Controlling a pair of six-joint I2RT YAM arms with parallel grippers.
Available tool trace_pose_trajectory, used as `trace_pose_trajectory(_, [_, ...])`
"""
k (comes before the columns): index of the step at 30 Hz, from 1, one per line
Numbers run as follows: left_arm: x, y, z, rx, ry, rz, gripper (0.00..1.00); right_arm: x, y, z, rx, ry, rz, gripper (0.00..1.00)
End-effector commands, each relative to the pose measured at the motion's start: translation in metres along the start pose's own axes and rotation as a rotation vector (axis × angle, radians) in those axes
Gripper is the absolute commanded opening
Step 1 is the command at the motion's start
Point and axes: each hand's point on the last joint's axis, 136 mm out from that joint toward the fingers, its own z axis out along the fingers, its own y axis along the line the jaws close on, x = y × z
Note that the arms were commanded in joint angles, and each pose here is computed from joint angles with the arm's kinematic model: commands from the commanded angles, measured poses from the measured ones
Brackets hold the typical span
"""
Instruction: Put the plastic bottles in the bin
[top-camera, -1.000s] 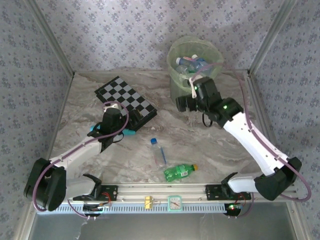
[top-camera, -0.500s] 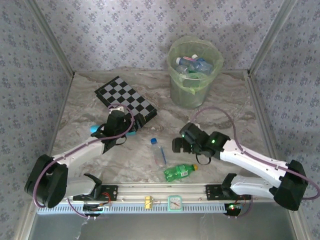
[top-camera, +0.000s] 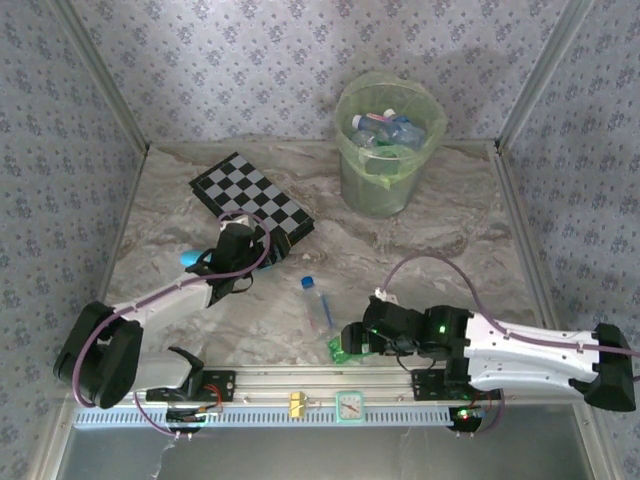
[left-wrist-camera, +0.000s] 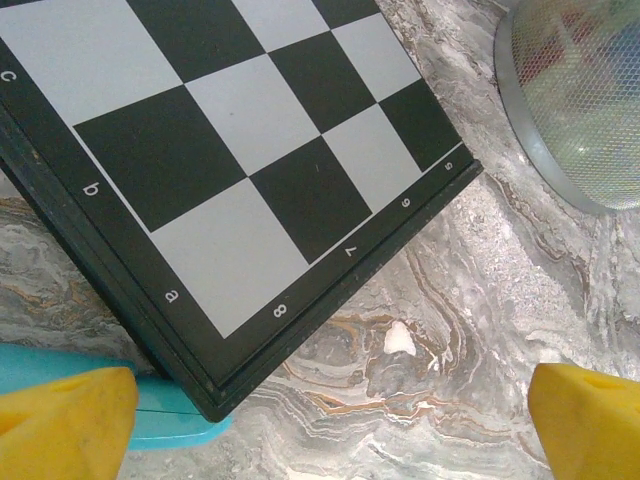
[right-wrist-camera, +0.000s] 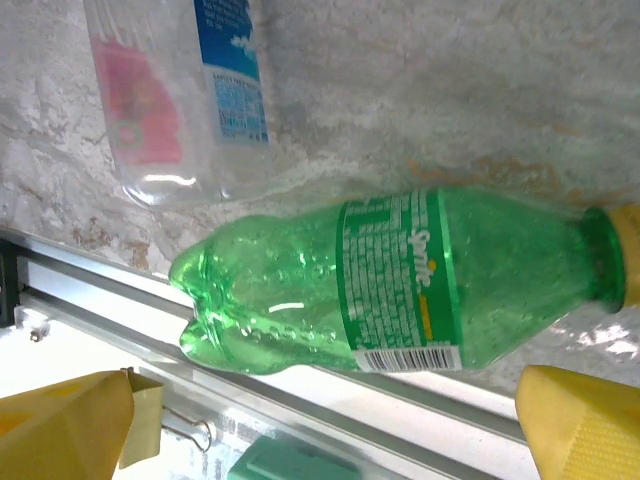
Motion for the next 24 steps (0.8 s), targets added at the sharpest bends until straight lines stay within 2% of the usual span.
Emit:
trace_pose_trajectory(1, [-0.004, -0.003, 0.002, 0.000, -0.018, 0.021, 1.00, 0.012, -0.008, 0.012, 0.005, 0.025, 0.102, 1.00])
trace_pose_trajectory(11, [-0.010, -0.006, 0.003, -0.003, -0.029, 0.022, 1.00, 0.014, -0.008, 0.039, 0.002, 0.071, 0.126, 1.00])
trace_pose_trajectory(19, [-0.012, -0.005, -0.003, -0.017, -0.033, 0.026, 1.00, -0.028, -0.015, 0.055, 0.077, 0.037, 0.090, 1.00])
trace_pose_trajectory(24, [-0.016, 0.001, -0.011, -0.038, -0.061, 0.022, 1.00, -0.040, -0.020, 0.066, 0.125, 0.035, 0.083, 0.98])
